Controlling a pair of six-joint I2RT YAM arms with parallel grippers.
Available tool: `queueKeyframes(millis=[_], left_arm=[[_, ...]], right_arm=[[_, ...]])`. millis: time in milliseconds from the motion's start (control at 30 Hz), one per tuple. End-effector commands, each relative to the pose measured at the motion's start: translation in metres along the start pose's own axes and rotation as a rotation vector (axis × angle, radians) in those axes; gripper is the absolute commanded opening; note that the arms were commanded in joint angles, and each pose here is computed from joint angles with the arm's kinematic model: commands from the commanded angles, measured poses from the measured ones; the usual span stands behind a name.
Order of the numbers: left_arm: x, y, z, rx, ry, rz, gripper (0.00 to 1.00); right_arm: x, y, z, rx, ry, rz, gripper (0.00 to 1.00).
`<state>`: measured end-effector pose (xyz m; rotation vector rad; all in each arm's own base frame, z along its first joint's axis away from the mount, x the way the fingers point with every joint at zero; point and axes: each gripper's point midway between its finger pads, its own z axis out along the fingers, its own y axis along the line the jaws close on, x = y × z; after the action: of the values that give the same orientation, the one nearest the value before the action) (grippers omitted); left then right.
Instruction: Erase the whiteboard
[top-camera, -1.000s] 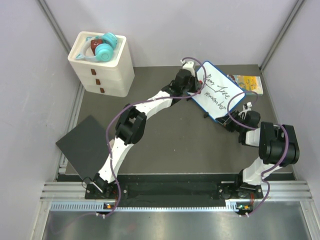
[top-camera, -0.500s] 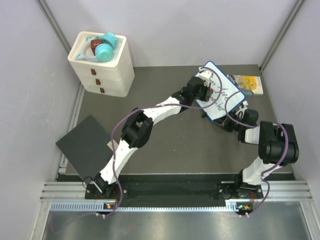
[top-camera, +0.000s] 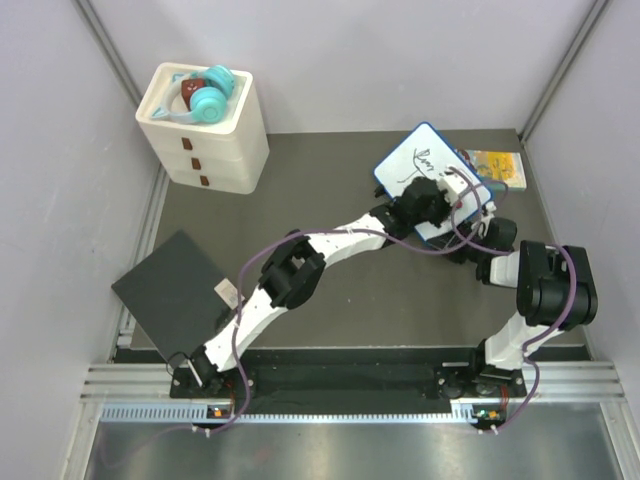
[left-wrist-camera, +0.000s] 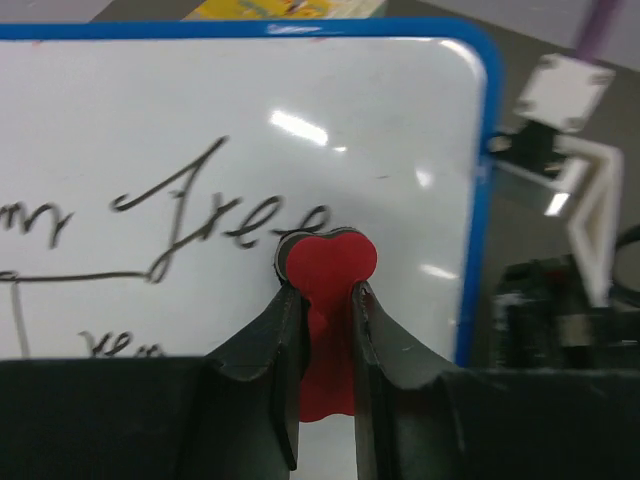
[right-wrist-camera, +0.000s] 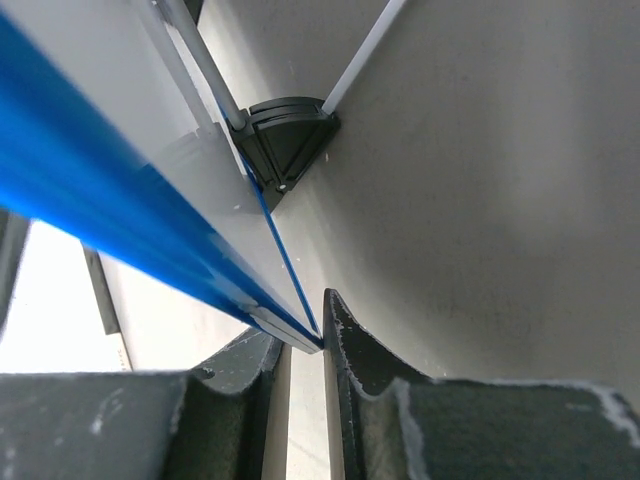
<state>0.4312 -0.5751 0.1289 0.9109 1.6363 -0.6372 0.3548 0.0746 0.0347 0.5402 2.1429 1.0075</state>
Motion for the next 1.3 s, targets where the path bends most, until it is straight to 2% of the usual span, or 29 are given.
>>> queueKeyframes(millis=[0, 200, 367, 600, 800, 900, 1133, 1200, 1267], left_arm=[[0.0, -0.078, 0.003, 0.216, -0.031, 0.058, 0.0], [-0.002, -0.086, -0.008, 0.256, -0.057, 0.018, 0.0], [0.025, -0.045, -0.002, 0.11, 0.006, 0.076, 0.0], [0.046, 0.016, -0.002, 0.019, 0.046, -0.039, 0.0], [0.058, 0.048, -0.011, -0.068, 0.064, -0.02, 0.0], [0.06, 0.047, -0.013, -0.053, 0.068, -0.043, 0.0], [0.044, -0.01, -0.01, 0.087, 0.03, -0.098, 0.0], [0.033, -0.026, -0.011, 0.118, 0.004, -0.082, 0.0], [0.026, -0.024, -0.01, 0.094, -0.017, -0.045, 0.0]], right_arm=[[0.016, -0.002, 0.002, 0.001, 0.068, -0.007, 0.0], [0.016, -0.002, 0.004, -0.006, 0.072, -0.003, 0.0], [0.017, -0.001, 0.003, -0.01, 0.075, -0.005, 0.0], [0.017, -0.001, 0.003, -0.013, 0.076, -0.005, 0.0], [0.016, -0.001, 0.004, -0.014, 0.074, -0.007, 0.0], [0.016, -0.001, 0.004, -0.014, 0.074, -0.006, 0.0], [0.017, -0.001, 0.004, -0.017, 0.076, -0.006, 0.0], [0.017, 0.0, 0.004, -0.018, 0.077, -0.007, 0.0], [0.017, 0.0, 0.004, -0.018, 0.077, -0.007, 0.0]])
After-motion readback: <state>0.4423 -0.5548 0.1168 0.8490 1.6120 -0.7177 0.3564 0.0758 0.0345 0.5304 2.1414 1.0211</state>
